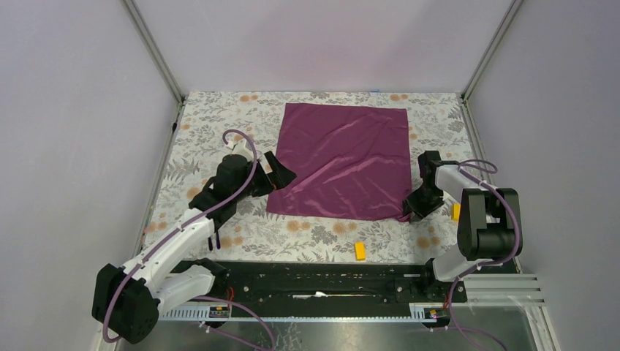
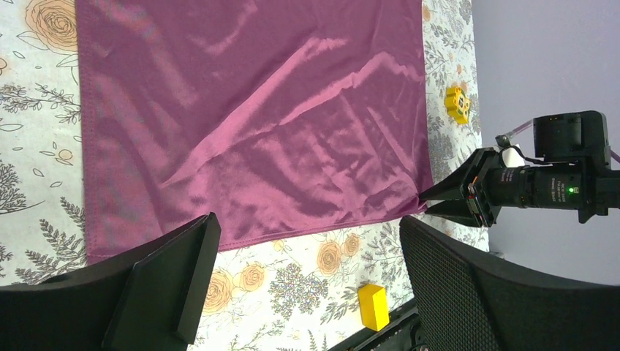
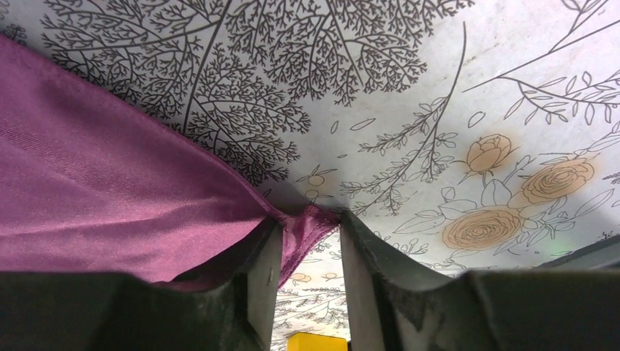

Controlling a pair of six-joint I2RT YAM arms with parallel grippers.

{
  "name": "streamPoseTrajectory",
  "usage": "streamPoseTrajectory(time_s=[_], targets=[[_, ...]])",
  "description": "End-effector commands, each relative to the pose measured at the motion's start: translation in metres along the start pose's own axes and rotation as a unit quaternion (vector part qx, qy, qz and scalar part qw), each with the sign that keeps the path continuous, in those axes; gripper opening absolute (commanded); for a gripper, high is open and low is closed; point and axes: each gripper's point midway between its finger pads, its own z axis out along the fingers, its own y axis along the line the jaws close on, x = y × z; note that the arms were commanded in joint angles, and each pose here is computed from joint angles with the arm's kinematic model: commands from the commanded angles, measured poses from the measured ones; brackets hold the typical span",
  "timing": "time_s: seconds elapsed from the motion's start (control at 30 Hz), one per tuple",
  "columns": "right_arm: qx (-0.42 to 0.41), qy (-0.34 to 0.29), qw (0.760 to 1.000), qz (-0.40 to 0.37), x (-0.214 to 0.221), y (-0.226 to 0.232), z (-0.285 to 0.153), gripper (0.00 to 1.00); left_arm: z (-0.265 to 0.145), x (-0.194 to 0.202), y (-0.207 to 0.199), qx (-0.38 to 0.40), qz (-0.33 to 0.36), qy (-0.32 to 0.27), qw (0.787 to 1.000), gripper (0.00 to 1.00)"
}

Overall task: Fold the napkin into a case and place the utensils inside
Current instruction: Fold and flatten the napkin at the center of the board.

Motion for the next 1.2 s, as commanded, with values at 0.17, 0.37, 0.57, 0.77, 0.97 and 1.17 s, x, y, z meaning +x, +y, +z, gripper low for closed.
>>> streamPoseTrajectory(time_s=[0.17, 0.37, 0.57, 0.77, 0.97, 1.17], targets=[[0.022, -0.029, 0.999, 0.017, 0.0, -0.019, 0.02, 0.26, -0.003, -0.011, -0.003, 0.003, 0.002, -0.017, 1.0, 0.99], [-0.009, -0.063, 0.998, 0.016, -0.012, -0.012, 0.002, 0.0, 0.005, -0.009, 0.027, -0.079, -0.029, -0.013, 0.996, 0.99], [-0.021, -0.075, 0.997, 0.014, -0.016, -0.01, -0.016, 0.0, 0.012, 0.006, 0.076, -0.224, -0.059, 0.02, 0.972, 0.99], [-0.024, -0.061, 0.998, 0.01, -0.009, -0.012, -0.024, 0.0, 0.013, 0.028, 0.099, -0.287, -0.142, 0.03, 0.947, 0.91], [-0.033, -0.081, 0.996, 0.008, -0.012, -0.016, -0.029, 0.0, 0.017, 0.047, 0.11, -0.379, -0.142, 0.076, 0.911, 0.88], [-0.036, -0.09, 0.995, 0.002, -0.015, -0.015, -0.03, 0.0, 0.019, 0.061, 0.115, -0.45, -0.142, 0.092, 0.877, 0.78]])
